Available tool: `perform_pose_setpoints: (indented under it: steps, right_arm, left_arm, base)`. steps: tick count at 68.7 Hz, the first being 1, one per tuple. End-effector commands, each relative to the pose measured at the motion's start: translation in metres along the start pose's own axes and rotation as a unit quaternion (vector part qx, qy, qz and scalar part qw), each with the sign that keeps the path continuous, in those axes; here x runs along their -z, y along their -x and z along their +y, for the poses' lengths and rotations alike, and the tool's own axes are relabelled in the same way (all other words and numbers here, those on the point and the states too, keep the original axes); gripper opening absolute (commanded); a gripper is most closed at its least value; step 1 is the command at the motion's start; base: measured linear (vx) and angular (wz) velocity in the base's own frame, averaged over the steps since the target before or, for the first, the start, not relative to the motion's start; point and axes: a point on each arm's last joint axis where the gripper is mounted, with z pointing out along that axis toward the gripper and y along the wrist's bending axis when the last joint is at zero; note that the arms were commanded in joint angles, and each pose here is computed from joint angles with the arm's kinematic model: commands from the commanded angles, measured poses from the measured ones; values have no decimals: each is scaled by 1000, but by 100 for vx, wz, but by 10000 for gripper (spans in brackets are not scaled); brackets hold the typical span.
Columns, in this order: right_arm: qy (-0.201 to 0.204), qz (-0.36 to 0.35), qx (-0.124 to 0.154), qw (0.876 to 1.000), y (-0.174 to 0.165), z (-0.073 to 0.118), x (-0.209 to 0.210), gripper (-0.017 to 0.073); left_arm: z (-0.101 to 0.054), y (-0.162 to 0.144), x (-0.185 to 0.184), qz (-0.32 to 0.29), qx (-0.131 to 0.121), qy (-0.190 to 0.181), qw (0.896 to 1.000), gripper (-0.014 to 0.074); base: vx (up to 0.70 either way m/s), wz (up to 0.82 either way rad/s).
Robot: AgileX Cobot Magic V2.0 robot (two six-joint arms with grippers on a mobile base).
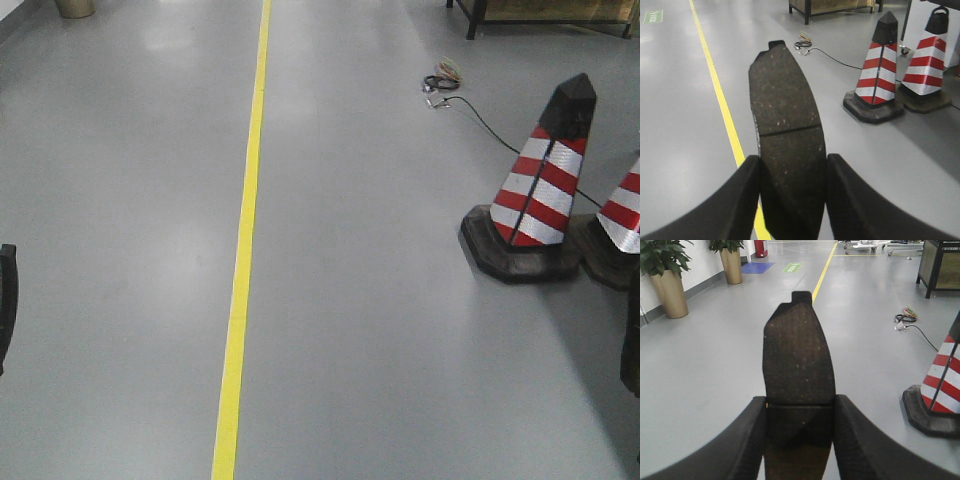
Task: Move and align brake pads A on conveyor
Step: 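Drive the base along the yellow floor line past the cones, then turn and drive up to the dark grey conveyor belt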
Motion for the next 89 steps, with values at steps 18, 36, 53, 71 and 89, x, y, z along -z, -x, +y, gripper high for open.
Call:
perform_pose_setpoints:
  steps: [18,36,53,71,89]
  right_arm:
    - [-2,-62,5,998,19,0,3,-4]
    - [-2,-62,5,998,19,0,3,-4]
    - [-2,-62,5,998,19,0,3,-4]
    - [-2,-62,5,998,19,0,3,-4]
    - [-2,-62,5,998,19,0,3,-4]
  left_arm:
    - [0,19,4,-63,4,-2,998,60]
    - [0,19,4,-63,4,-2,998,60]
    - [0,19,4,-63,4,-2,998,60]
    - [0,19,4,-63,4,-2,998,60]
    - [0,19,4,-63,4,-2,998,60]
  base:
    - [71,3]
    - [63,-3]
    - [59,-36]
    - [54,-66]
    - [48,-73]
